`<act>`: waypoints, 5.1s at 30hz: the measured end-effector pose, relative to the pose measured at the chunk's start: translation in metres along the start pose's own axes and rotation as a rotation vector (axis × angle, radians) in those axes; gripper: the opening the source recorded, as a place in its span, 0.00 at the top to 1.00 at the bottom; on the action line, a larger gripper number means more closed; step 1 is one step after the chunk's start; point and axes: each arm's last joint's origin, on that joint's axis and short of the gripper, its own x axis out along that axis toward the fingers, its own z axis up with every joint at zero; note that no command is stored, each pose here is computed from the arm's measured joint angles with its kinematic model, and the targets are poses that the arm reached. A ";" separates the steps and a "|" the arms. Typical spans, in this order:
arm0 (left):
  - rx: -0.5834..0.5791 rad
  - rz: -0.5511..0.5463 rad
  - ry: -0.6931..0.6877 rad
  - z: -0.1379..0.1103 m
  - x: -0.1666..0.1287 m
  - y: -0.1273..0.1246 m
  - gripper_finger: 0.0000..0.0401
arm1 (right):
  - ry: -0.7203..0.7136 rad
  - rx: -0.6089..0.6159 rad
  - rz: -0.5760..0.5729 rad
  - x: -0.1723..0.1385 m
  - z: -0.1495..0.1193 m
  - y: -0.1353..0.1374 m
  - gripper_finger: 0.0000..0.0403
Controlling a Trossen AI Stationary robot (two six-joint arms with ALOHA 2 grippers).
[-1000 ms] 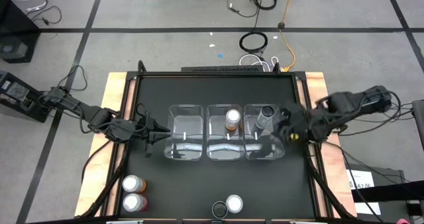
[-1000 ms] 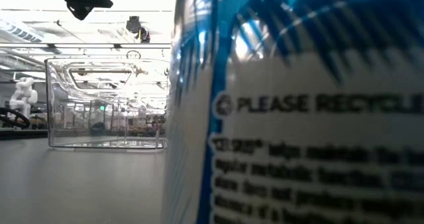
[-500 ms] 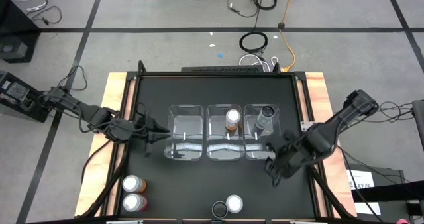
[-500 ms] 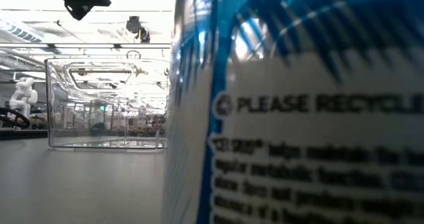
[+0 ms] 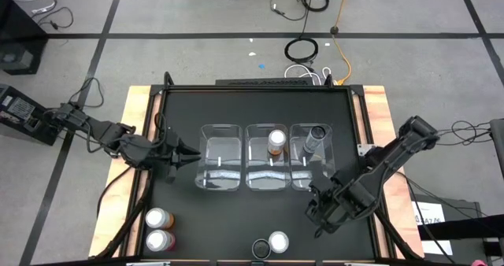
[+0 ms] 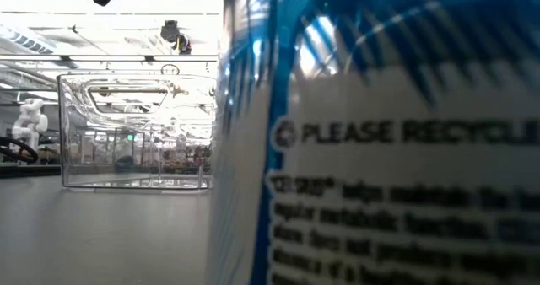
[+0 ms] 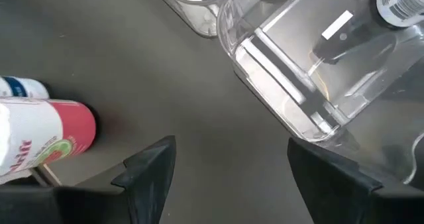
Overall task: Sort soda cans
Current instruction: Put the yellow white soda can into the middle transparent bin
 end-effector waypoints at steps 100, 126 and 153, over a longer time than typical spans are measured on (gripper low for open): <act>-0.600 0.615 0.776 -0.015 -0.022 -0.096 0.04 | -0.204 -0.425 -0.057 0.004 0.005 0.004 0.30; -0.849 0.827 0.847 -0.091 -0.004 -0.130 0.04 | -0.209 -0.416 -0.017 0.004 0.005 0.008 0.30; -0.755 0.888 0.895 -0.123 0.014 -0.148 0.04 | -0.186 -0.410 0.006 0.003 0.005 0.009 0.30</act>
